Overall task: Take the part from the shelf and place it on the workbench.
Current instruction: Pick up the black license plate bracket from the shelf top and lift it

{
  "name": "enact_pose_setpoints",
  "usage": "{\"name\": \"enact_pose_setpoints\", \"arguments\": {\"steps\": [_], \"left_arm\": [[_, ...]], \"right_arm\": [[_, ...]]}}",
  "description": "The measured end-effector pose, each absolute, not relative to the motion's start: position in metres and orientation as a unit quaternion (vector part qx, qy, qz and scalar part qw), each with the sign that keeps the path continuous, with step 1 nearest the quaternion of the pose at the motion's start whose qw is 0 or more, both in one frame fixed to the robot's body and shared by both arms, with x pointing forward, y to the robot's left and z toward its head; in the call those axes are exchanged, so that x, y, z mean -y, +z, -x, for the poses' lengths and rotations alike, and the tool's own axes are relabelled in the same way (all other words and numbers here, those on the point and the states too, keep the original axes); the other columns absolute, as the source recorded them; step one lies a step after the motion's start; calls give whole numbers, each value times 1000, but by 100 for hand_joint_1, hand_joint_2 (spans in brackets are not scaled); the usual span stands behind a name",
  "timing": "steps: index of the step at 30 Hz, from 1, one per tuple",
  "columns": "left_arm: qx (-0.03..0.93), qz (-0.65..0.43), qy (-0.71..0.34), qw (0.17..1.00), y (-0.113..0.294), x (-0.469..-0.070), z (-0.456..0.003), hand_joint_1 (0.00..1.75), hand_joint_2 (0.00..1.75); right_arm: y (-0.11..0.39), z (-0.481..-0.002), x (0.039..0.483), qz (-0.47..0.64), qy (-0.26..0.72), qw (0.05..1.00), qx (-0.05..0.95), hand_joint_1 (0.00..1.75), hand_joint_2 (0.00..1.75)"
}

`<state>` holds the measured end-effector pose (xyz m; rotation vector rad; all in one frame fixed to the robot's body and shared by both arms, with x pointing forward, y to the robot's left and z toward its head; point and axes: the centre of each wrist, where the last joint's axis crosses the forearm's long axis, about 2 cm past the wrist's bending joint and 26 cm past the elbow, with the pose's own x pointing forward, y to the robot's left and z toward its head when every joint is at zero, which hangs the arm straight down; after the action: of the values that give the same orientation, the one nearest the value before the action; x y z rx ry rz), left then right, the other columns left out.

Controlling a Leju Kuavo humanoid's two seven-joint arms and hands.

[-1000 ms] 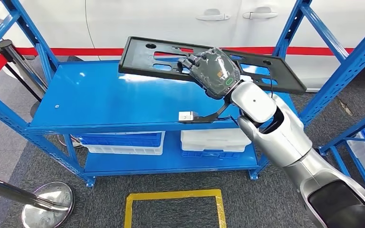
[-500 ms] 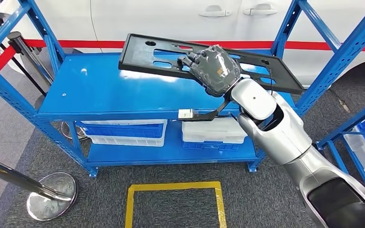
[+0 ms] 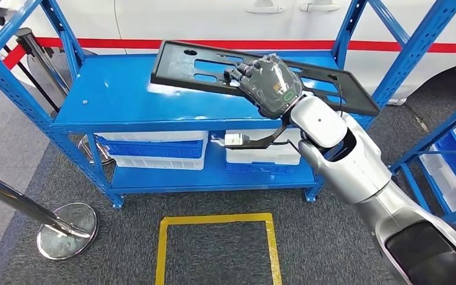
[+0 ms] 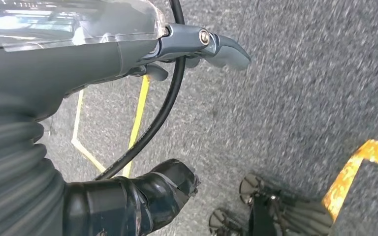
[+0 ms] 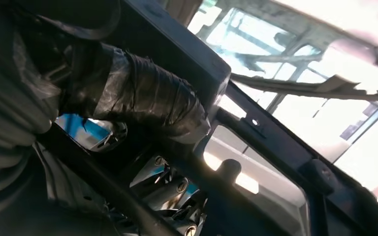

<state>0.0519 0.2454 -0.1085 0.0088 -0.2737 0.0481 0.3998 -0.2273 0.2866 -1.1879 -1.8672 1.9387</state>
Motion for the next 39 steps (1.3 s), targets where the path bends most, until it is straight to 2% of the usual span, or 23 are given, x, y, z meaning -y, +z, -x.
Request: {"name": "enact_pose_setpoints", "arguments": {"steps": [11, 22, 39], "left_arm": [[136, -5, 24, 990, -108, -246, -54, 0, 175], [136, -4, 22, 991, -108, -246, -54, 0, 175], [135, -3, 22, 991, -108, -244, -54, 0, 175]], "right_arm": [[288, -400, 228, 405, 657, 96, 628, 175, 175], [304, -407, 239, 447, 678, 58, 581, 175, 175], [308, -409, 231, 440, 698, 35, 563, 175, 175]]}}
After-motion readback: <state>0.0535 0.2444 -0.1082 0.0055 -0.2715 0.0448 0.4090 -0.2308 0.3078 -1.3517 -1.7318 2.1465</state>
